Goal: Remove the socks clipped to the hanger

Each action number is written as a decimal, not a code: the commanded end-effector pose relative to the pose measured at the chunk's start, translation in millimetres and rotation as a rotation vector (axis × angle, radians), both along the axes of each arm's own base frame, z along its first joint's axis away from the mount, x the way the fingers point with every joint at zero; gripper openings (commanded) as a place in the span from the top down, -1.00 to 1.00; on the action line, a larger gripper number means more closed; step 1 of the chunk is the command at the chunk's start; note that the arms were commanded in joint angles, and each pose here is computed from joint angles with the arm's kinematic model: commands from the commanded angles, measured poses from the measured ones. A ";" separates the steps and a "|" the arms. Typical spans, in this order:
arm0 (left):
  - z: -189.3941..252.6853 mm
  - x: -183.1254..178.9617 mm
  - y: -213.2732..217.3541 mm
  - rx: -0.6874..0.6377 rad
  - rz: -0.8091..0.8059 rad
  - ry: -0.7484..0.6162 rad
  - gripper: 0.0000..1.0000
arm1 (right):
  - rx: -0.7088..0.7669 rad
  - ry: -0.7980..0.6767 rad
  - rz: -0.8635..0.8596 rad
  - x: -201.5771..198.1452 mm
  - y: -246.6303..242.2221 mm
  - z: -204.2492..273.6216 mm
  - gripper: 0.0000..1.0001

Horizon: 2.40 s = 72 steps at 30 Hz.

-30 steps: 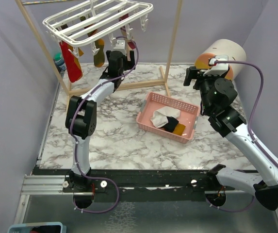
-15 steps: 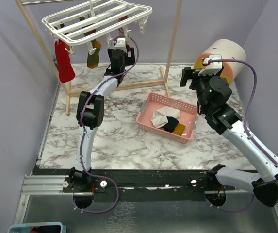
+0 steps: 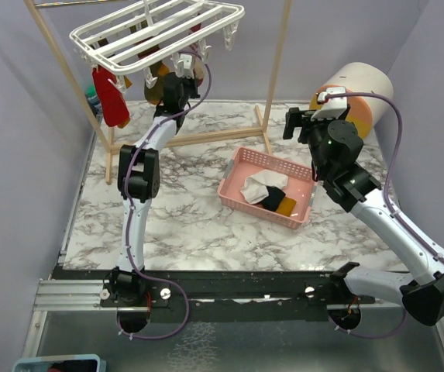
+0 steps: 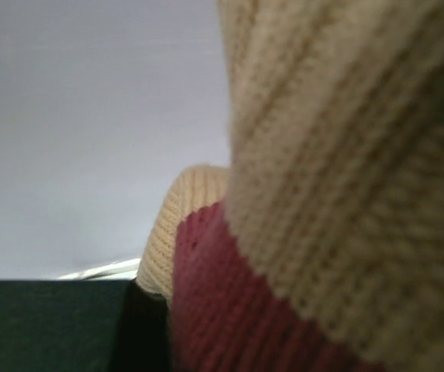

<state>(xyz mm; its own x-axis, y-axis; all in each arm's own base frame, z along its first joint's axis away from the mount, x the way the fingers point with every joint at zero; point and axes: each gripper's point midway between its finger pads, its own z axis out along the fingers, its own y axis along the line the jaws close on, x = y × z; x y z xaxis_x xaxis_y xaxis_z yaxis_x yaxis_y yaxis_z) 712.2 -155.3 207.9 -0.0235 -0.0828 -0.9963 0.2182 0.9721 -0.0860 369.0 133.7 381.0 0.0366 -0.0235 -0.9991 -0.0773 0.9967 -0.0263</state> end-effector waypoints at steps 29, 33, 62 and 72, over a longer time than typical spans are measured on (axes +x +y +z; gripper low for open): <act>89.6 -280.6 -193.5 0.018 -1.068 -0.077 1.00 | 0.073 -0.094 0.022 14.3 -7.5 11.4 -0.89; 86.1 -324.4 -204.4 0.007 -1.111 -0.045 1.00 | 0.090 -0.102 0.032 5.0 -10.6 15.7 -0.89; 82.1 -474.1 -120.7 0.092 -1.004 0.073 1.00 | 0.159 -0.087 0.164 -20.0 4.0 24.7 -1.00; 59.4 -473.9 -114.4 0.126 -0.980 0.105 1.00 | 0.149 -0.094 0.279 -8.5 33.1 27.3 -1.00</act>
<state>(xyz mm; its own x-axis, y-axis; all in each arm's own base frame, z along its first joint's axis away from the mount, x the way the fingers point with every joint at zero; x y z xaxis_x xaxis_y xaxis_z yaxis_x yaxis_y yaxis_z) 239.9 -274.7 273.3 -0.1326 0.1065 -0.9854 0.9305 0.3559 -0.0867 356.6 148.1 390.0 0.0828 0.1291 -0.9882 -0.2706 0.9572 0.1024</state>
